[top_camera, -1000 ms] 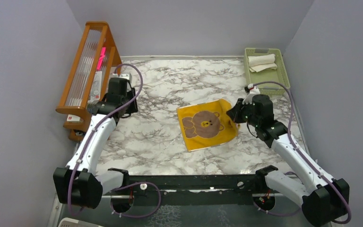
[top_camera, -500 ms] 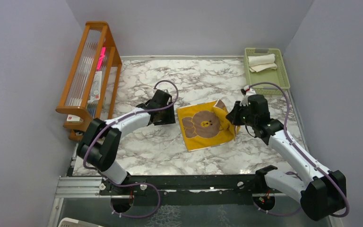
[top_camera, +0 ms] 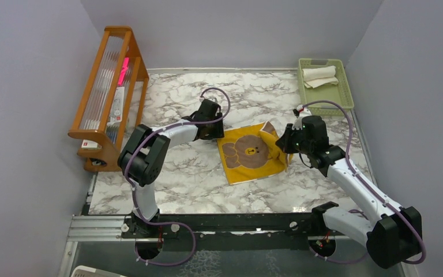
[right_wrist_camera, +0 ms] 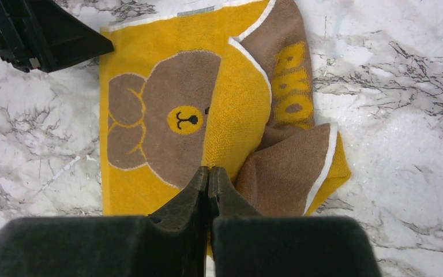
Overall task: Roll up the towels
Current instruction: Flatten out the towel at the center of the board.
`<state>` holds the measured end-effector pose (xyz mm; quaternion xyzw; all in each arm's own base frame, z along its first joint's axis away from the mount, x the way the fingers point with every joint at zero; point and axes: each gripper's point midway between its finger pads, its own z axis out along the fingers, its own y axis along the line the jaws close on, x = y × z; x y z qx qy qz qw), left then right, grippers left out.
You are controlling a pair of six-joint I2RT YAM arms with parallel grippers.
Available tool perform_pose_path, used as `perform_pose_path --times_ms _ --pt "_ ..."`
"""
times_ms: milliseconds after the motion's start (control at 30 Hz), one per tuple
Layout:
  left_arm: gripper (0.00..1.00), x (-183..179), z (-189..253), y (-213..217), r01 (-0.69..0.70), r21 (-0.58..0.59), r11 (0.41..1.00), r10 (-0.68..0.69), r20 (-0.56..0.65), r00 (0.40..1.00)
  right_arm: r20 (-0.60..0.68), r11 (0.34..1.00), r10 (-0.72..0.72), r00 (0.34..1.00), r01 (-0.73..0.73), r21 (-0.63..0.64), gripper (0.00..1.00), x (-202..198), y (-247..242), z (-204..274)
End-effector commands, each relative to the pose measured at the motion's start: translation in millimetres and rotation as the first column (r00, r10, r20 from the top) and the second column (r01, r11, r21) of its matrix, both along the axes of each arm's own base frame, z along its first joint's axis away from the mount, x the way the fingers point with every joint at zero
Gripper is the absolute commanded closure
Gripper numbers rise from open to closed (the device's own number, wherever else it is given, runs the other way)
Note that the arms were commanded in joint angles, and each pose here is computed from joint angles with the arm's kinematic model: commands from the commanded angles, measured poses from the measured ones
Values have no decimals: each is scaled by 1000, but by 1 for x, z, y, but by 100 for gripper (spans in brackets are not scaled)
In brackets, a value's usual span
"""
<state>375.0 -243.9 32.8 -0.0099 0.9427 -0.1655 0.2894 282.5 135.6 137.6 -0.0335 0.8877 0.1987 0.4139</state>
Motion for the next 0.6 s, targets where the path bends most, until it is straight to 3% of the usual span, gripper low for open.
perform_pose_path --times_ms 0,100,233,433,567 --pt "46 11 -11 10 -19 89 996 17 19 1000 39 1000 -9 999 10 -22 100 8 -4 1" --pt "48 14 -15 11 -23 103 994 21 19 1000 45 1000 -10 999 11 -28 100 8 -5 2" --pt "64 12 -24 14 -24 135 991 24 5 1000 50 999 -15 999 16 -32 100 9 -6 4" --pt "75 0 -42 11 -3 184 983 7 -19 1000 58 999 -23 998 25 -38 100 7 -9 7" --pt "100 -1 -50 8 3 191 982 2 -29 1000 54 998 -32 998 34 -50 97 6 -12 7"
